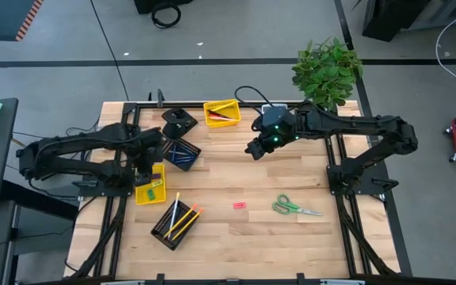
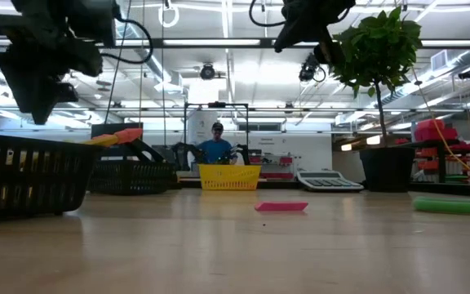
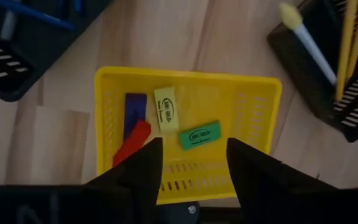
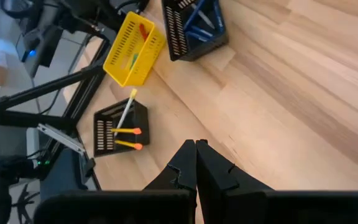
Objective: Sort crayons/erasers/pens/pencils in bins
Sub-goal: Put the pink eraser into the bottom yellow basket
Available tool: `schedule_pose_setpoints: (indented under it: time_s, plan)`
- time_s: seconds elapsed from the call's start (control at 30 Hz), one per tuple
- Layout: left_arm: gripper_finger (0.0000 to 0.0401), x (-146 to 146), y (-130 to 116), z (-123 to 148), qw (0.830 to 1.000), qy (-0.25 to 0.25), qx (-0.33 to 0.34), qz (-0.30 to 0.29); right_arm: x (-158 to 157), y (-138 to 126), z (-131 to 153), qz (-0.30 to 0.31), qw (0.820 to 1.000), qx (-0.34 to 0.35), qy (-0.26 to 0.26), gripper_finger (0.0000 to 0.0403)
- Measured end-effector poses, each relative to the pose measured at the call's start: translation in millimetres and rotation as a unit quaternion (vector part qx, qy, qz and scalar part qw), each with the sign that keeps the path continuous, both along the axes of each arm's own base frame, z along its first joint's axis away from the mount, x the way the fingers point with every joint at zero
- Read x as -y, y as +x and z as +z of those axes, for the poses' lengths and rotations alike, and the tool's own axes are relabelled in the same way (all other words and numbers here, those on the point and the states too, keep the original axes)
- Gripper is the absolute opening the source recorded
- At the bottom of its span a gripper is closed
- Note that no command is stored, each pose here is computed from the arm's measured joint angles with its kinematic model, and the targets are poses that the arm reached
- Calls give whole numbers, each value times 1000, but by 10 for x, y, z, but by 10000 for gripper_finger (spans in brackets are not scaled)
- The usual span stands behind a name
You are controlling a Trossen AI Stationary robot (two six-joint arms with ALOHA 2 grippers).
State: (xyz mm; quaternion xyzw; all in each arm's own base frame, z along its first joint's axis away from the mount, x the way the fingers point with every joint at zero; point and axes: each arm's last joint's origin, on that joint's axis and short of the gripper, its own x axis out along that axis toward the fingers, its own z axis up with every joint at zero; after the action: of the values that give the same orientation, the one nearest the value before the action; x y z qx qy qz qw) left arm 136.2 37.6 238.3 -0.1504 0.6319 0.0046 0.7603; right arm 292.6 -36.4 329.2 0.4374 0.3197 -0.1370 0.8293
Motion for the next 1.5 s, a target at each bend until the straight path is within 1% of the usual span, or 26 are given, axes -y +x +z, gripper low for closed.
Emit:
schedule_pose_setpoints:
  time_s: [0.07,0.13,0.2,0.27,0.3,0.37,0.43,0.6,0.73,0.8,0.9,0.97,1.03,1.1,1.2,1.27,1.33,1.43,1.5]
  plan:
    - [194,-16,47,-44,1000,-3,-15,-3,-1,-1,3,1,1000,1,-2,8]
    - [198,-26,77,-49,1000,-4,-22,-11,-5,-3,5,-10,1000,0,13,8]
    - [199,-42,135,13,1000,3,-7,-26,-48,2,5,0,1000,0,22,8]
    - [195,-72,224,118,998,20,35,-40,-139,6,4,24,999,-1,24,8]
    - [193,-92,287,185,996,33,68,-42,-194,6,-1,37,999,-4,20,8]
    - [187,-133,411,325,989,56,130,-42,-307,12,-20,54,998,-12,14,8]
    - [182,-158,538,453,983,63,167,-46,-423,10,-39,62,998,-21,10,8]
    - [176,-144,870,743,970,74,222,-63,-713,-60,-88,69,996,-58,-27,8]
    - [178,-30,1279,872,956,72,273,-84,-916,-106,-77,61,996,-61,0,8]
    - [177,56,1484,874,954,62,280,-90,-1033,-172,-57,59,996,-67,13,8]
    - [174,197,1747,800,956,48,271,-98,-1161,-400,-44,26,993,-114,14,8]
    - [172,309,1905,735,955,41,275,-104,-1226,-559,5,-6,993,-120,7,8]
    - [172,448,2032,639,955,29,276,-109,-1289,-707,95,-28,995,-96,-1,8]
    - [172,596,2151,535,952,23,281,-116,-1353,-843,187,-36,997,-62,-12,8]
    - [172,784,2297,362,952,33,279,-122,-1402,-1033,293,-51,998,-17,-45,8]
    - [172,881,2367,215,957,32,262,-118,-1395,-1115,330,-67,995,1,-72,8]
    - [172,956,2427,64,962,33,243,-118,-1374,-1153,334,-77,993,3,-90,8]
    - [172,1069,2485,-160,969,38,211,-120,-1363,-1161,321,-71,992,-5,-108,8]
    - [172,1143,2518,-282,971,54,199,-117,-1373,-1147,308,-65,991,-9,-118,8]
